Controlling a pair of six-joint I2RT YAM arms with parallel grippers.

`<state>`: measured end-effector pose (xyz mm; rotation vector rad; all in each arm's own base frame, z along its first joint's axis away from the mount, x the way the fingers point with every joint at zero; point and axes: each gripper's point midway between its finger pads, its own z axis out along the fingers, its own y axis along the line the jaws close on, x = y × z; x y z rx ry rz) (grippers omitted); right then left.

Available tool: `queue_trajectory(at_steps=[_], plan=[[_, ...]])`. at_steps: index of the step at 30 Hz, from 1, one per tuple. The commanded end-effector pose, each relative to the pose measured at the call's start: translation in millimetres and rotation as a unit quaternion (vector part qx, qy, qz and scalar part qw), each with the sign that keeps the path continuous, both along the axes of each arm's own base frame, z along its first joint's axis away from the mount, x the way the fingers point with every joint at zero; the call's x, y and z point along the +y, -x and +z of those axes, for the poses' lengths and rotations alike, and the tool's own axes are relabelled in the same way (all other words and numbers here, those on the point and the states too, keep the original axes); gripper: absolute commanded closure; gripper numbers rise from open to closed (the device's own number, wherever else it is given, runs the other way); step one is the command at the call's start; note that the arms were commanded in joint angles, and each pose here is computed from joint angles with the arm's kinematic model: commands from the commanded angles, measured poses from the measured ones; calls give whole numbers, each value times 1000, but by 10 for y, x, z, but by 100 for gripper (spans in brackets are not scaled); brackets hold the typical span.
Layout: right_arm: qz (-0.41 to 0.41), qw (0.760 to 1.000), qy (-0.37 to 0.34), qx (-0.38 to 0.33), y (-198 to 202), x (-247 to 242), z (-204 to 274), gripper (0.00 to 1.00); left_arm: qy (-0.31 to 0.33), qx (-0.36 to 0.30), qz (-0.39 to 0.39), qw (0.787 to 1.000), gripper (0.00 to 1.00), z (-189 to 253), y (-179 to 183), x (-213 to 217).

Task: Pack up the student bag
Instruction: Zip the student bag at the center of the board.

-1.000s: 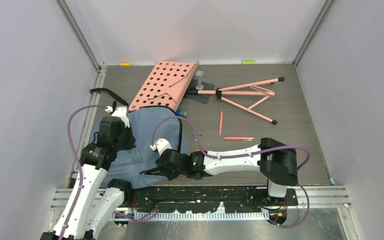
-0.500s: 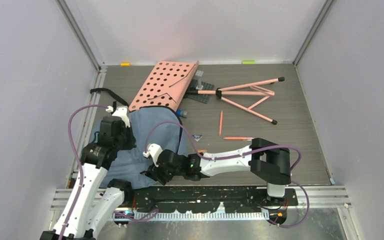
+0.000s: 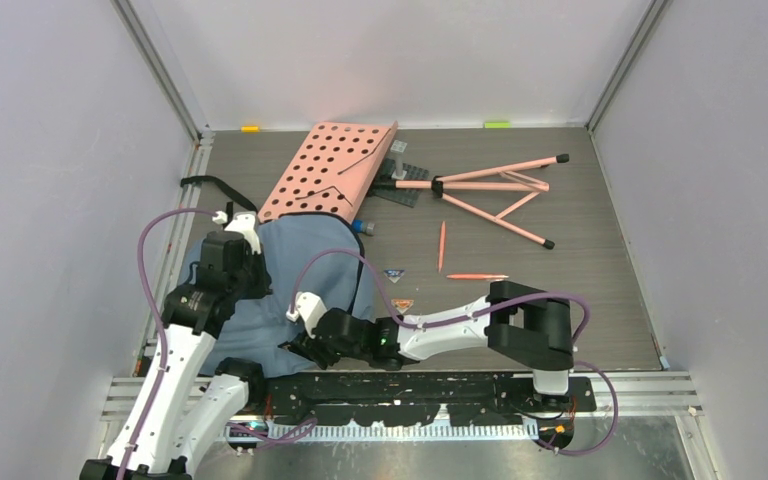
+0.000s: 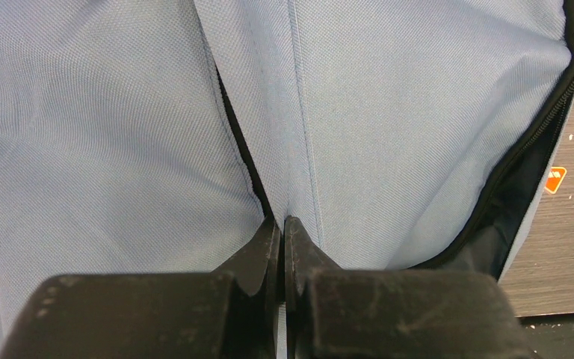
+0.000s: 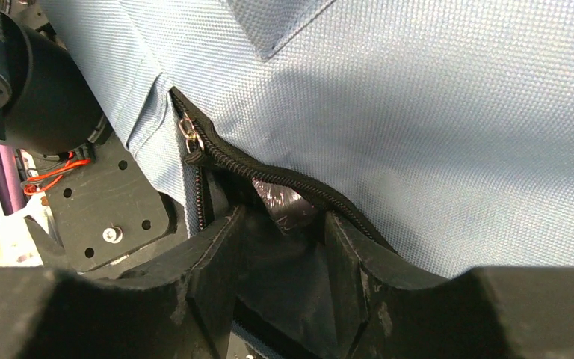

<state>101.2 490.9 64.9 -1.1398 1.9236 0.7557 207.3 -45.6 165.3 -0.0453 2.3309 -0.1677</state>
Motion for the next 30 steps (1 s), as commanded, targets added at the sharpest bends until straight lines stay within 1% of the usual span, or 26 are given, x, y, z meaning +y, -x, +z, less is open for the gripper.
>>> queue_trajectory(at_steps=[1,2,4,10,16,25,30], plan=[[42,996,-84,-6,176,296,272,52,13,-66,-11,998,100,254,-235,-73],[49,995,-86,-7,198,312,282,56,13,-66,-11,998,100,253,-235,-75],[57,994,-92,-5,224,332,298,59,13,-65,-11,998,100,252,-235,-75],[88,989,-115,11,396,322,384,65,11,-64,-12,998,100,242,-253,-76],[91,988,-127,-1,445,258,572,64,11,-61,-13,998,100,232,-253,-77],[116,982,-143,-37,431,398,572,64,10,-64,-13,998,100,241,-243,-72],[108,983,-137,-52,368,443,536,63,10,-65,-12,998,100,248,-245,-70]])
